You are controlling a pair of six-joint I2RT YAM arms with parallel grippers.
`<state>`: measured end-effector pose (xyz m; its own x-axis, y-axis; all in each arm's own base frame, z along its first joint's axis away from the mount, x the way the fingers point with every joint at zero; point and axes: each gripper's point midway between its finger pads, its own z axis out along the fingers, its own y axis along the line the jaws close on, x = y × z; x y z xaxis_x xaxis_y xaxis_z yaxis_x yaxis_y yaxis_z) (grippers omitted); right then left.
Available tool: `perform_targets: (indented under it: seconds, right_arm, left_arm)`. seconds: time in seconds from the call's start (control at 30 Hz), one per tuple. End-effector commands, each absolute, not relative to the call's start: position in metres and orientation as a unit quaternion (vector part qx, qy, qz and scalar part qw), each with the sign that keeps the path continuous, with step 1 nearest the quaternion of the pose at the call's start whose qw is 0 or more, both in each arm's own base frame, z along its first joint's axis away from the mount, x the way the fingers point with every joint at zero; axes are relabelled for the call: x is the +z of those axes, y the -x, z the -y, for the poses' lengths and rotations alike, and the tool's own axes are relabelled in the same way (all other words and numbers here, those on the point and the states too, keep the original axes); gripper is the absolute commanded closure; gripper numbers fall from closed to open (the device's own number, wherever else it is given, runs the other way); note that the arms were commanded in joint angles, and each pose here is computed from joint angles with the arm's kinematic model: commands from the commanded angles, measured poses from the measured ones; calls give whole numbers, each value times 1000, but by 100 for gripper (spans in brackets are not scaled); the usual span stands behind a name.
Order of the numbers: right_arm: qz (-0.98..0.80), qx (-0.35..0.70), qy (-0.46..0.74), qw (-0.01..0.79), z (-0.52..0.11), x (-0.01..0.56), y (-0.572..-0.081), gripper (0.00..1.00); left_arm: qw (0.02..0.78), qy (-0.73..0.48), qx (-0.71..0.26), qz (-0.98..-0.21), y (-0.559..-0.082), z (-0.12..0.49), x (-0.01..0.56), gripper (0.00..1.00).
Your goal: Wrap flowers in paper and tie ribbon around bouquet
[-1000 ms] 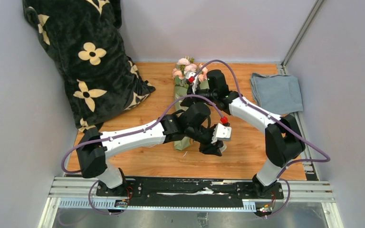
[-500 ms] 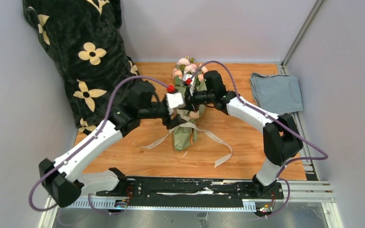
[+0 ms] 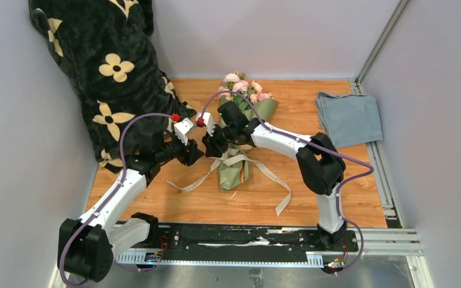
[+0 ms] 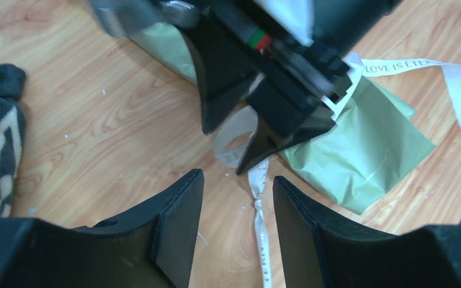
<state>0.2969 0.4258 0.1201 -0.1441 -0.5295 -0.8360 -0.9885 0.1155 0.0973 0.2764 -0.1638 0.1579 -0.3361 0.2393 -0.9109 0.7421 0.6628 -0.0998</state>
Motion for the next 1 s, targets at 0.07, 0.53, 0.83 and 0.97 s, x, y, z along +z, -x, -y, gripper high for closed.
perform_targets:
  seconds: [0.07, 0.53, 0.83, 0.97]
  right_arm:
    - [-703, 284, 575, 309, -411, 128, -317, 28]
    - [-737, 343, 526, 252, -340, 143, -318, 65]
    - [-745, 364, 519, 208, -330, 109, -315, 62]
    - [-742, 376, 522, 191, -330, 101, -313, 58]
  left_arm:
    - [502, -393, -236, -733, -281, 163, 151, 45]
    - [452, -602, -263, -603, -240, 240, 140, 54]
    - [471, -600, -240, -601, -265, 270, 114, 40]
    - [485, -583, -223, -612, -276, 273, 108, 39]
